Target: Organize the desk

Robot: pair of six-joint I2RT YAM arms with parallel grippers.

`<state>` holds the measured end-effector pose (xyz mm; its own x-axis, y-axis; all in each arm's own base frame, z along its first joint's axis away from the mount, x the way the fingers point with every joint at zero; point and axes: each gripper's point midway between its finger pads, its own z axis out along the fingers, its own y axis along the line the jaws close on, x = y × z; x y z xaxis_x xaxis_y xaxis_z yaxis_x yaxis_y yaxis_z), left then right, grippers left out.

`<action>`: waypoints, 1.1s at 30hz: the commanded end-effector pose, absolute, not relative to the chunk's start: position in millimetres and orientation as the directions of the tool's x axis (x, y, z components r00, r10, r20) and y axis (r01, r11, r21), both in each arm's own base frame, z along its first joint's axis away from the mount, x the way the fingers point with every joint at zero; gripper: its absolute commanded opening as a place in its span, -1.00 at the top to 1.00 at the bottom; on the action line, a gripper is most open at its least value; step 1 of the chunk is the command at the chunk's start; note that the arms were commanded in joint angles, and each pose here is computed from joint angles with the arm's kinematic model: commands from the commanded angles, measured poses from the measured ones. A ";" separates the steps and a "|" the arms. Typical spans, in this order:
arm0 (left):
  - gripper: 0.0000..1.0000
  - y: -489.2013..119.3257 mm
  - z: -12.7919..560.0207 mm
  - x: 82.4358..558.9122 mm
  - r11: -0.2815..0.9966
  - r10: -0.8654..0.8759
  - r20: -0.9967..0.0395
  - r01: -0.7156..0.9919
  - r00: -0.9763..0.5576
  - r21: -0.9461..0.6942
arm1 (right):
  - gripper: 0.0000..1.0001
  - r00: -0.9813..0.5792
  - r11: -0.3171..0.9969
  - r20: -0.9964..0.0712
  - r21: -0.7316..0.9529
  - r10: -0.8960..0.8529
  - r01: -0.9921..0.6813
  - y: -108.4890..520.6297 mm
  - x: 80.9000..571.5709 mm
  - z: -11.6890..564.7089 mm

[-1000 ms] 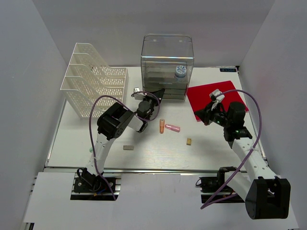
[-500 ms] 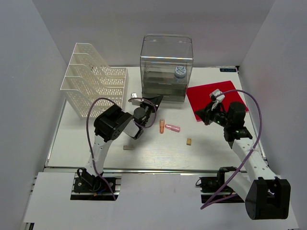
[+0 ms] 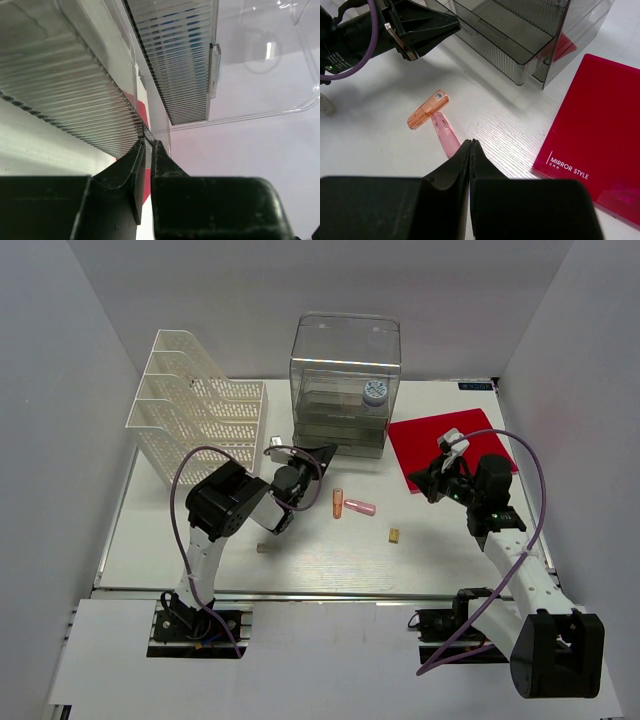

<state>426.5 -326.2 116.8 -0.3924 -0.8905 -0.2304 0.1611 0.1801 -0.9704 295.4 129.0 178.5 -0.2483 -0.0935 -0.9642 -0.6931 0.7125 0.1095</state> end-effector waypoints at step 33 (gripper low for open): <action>1.00 -357.7 84.7 365.7 0.236 -0.781 -0.228 0.063 -0.581 -0.970 | 0.75 -0.225 0.710 -0.968 0.078 -0.115 -0.699 122.5 296.4 176.4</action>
<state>383.1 -357.9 113.6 -0.5266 -0.8206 -0.2219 0.1405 0.1735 -0.9748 297.2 123.3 177.7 -0.2350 -0.1074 -0.9660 -0.6907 0.7177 0.0882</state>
